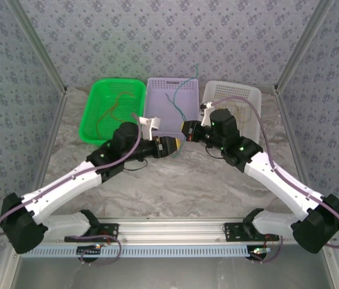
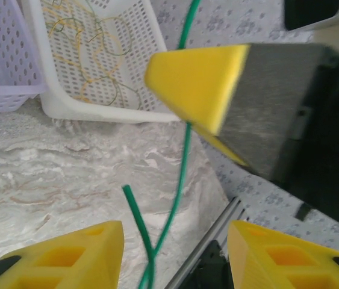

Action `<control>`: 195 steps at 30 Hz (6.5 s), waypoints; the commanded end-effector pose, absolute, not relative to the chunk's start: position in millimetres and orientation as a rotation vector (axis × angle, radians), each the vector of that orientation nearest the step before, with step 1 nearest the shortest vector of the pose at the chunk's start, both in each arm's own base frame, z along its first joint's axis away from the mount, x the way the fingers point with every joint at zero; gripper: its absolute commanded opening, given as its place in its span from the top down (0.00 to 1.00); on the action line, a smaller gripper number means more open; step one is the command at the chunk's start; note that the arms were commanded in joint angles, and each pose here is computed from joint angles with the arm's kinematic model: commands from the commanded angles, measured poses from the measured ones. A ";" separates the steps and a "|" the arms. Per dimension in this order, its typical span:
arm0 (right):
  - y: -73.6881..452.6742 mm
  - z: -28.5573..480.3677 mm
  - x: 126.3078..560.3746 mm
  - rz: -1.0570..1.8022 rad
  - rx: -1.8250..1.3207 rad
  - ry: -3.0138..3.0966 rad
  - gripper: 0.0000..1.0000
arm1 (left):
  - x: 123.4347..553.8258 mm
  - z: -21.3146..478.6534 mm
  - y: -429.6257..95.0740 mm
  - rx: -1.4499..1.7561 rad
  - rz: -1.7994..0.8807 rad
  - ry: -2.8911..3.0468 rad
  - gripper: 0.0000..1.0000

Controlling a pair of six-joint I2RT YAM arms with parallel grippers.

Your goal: Untangle the cables

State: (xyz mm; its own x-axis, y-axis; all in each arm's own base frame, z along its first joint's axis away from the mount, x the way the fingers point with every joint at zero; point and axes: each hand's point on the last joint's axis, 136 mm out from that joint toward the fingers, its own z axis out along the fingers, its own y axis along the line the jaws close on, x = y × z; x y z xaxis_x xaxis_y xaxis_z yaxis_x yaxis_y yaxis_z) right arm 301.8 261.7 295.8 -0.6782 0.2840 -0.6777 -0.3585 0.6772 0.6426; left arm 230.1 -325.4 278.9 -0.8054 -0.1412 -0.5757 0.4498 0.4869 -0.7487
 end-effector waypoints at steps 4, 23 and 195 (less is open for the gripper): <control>267.8 314.8 295.9 1.036 -0.098 2.047 1.00 | 239.6 277.3 -325.6 0.282 -1.249 2.156 0.60; 213.1 340.6 341.1 1.204 0.484 1.691 1.00 | 249.1 258.5 -222.5 -0.613 -1.294 1.758 1.00; -33.0 87.6 373.9 -0.073 0.125 1.899 0.01 | 378.8 105.5 44.0 -0.264 0.165 1.878 0.01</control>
State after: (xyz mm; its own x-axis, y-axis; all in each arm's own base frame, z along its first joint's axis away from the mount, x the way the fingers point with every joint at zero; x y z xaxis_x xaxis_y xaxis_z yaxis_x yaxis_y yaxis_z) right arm 359.1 -43.3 66.7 -0.4074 0.0588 -0.9113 0.1931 0.9809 -0.0231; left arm 357.3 47.2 73.7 -0.4063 -0.1216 -0.9056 -0.3002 0.9539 0.0066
